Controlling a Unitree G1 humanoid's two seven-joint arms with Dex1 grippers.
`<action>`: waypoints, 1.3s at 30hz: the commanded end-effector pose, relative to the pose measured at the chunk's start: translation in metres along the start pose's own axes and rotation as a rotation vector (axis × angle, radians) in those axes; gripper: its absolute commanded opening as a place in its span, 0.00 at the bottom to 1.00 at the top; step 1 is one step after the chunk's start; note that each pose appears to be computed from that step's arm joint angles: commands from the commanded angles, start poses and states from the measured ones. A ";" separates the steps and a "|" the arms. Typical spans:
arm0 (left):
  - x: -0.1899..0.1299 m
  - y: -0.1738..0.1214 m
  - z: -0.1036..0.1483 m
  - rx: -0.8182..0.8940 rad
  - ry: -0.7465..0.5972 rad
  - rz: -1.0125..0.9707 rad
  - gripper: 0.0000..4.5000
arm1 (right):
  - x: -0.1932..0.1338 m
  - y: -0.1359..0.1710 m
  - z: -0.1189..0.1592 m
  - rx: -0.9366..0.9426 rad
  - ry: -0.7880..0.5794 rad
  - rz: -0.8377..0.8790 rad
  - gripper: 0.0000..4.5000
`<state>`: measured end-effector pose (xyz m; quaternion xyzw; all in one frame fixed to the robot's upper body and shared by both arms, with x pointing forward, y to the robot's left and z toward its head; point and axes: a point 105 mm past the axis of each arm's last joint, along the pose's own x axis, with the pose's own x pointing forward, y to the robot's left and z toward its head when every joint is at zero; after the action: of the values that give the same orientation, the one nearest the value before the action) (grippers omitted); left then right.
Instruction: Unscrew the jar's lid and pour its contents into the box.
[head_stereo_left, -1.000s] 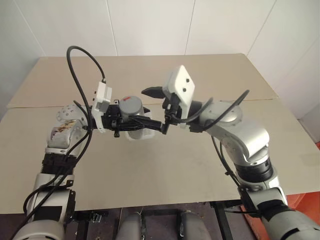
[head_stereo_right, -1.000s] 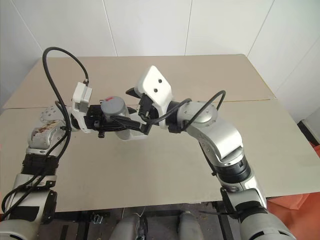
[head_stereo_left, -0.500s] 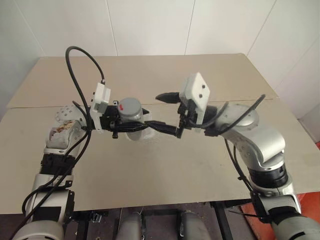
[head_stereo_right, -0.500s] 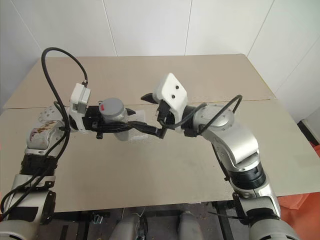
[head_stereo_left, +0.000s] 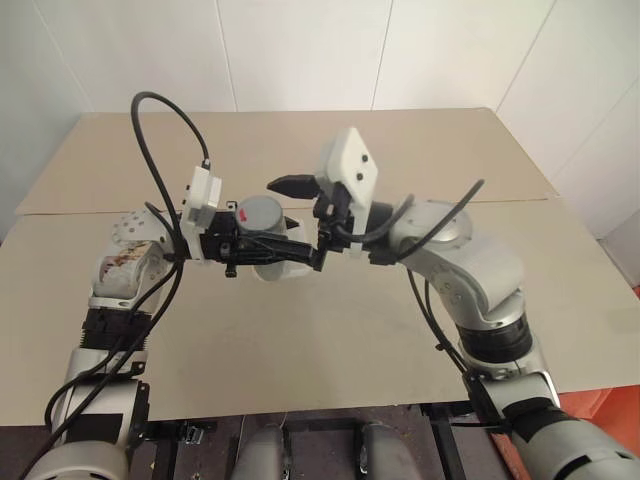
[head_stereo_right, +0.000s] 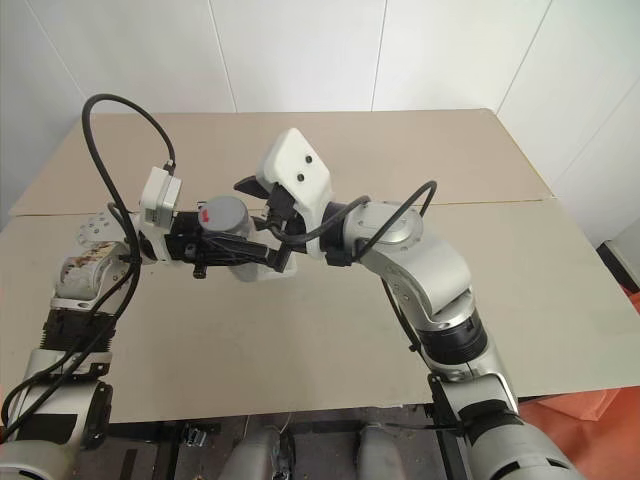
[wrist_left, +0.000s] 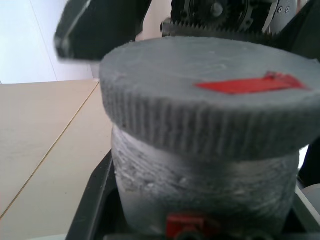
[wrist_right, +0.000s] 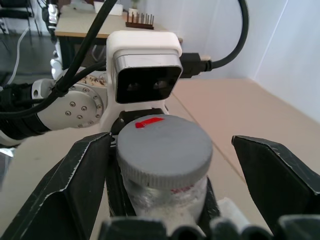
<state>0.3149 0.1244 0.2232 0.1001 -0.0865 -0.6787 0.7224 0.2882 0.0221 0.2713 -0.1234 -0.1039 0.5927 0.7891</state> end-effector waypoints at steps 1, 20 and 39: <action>-0.001 -0.002 0.012 0.059 -0.011 -0.007 0.43 | 0.005 0.000 0.012 -0.011 -0.023 0.010 0.96; -0.015 0.006 -0.002 0.041 0.027 0.136 0.43 | -0.065 -0.075 0.013 0.075 -0.075 -0.458 0.61; -0.037 0.077 -0.024 0.506 0.366 0.718 0.43 | -0.123 -0.049 -0.120 0.221 0.358 -0.491 0.99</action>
<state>0.3885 0.1716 0.2065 0.2812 -0.1090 -0.3468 0.8881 0.3421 -0.1205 0.1312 -0.1105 0.1252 0.3309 0.9288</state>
